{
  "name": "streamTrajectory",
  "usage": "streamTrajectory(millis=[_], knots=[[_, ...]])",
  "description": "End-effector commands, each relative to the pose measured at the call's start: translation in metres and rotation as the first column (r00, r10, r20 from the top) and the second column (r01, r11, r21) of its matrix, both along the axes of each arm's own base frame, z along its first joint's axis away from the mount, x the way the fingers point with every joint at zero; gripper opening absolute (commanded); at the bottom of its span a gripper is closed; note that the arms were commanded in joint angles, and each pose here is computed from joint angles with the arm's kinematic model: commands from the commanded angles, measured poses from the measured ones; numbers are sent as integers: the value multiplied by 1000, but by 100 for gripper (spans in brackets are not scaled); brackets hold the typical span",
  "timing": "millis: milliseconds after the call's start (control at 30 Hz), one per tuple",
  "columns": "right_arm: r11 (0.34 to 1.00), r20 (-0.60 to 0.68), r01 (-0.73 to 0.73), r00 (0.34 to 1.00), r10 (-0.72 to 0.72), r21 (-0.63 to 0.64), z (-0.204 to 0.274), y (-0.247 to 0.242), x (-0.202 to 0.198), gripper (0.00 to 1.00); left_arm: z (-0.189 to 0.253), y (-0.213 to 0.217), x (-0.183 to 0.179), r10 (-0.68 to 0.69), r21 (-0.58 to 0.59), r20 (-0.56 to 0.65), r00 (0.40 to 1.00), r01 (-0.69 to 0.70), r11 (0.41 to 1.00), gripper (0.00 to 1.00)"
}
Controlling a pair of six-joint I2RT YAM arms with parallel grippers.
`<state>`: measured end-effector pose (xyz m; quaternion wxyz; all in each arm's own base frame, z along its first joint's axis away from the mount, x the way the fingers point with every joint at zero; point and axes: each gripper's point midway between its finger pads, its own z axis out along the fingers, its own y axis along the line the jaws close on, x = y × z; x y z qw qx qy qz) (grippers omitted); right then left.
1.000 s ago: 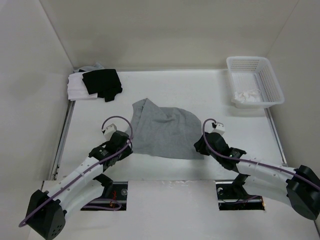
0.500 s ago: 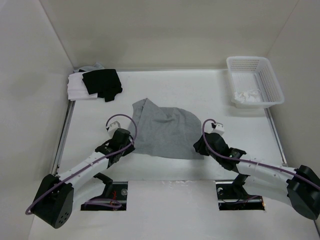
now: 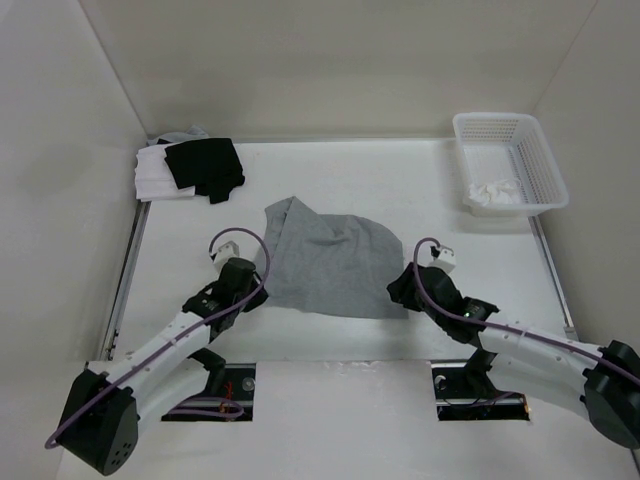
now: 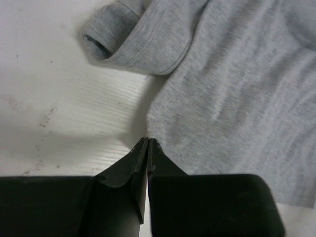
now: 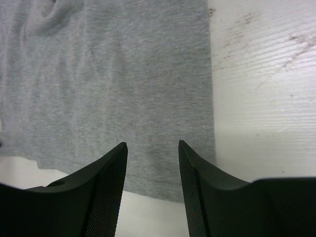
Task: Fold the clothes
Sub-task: Flatten the tank top out
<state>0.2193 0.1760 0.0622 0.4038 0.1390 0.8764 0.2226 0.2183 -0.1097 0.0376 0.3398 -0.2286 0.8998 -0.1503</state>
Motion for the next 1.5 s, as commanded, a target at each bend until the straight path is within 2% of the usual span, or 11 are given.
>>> streamTrajectory(millis=[0,233,433,633,833,1000,1100,1233,1300,1400,1467], knots=[[997,-17,81,997,-81,-10,-3,-13,-1,51,26,-11,5,-17,-67,64,998,22,998,0],[987,-107,128,985,-139,-99,-12,-22,-20,52,72,-7,17,34,-156,209,977,-1,988,0],[983,-184,115,973,-141,-142,-19,-11,-37,49,65,3,21,99,-230,246,964,-41,972,0],[951,-216,170,949,-229,-259,-29,-23,-44,47,61,-1,23,59,-271,246,968,10,963,0],[935,-255,161,935,-248,-316,-39,-18,-50,42,64,-1,22,39,-280,261,965,37,959,0],[943,-300,144,924,-237,-300,-49,-7,-56,31,73,-6,24,30,-282,288,957,54,958,0],[954,-307,161,922,-237,-254,-53,-3,-57,20,76,-8,26,26,-283,295,955,62,957,0],[954,-219,221,939,-264,-201,-30,-6,-45,8,85,-9,29,26,-285,314,949,68,956,0],[956,-124,241,957,-263,-170,1,-7,-35,4,101,-9,33,36,-297,346,937,74,952,0],[959,70,255,966,-248,-126,76,-15,-19,2,156,-7,40,70,-318,461,885,91,944,0],[965,204,249,952,-229,-78,140,-23,-15,2,213,-3,41,113,-337,568,815,105,936,0]])
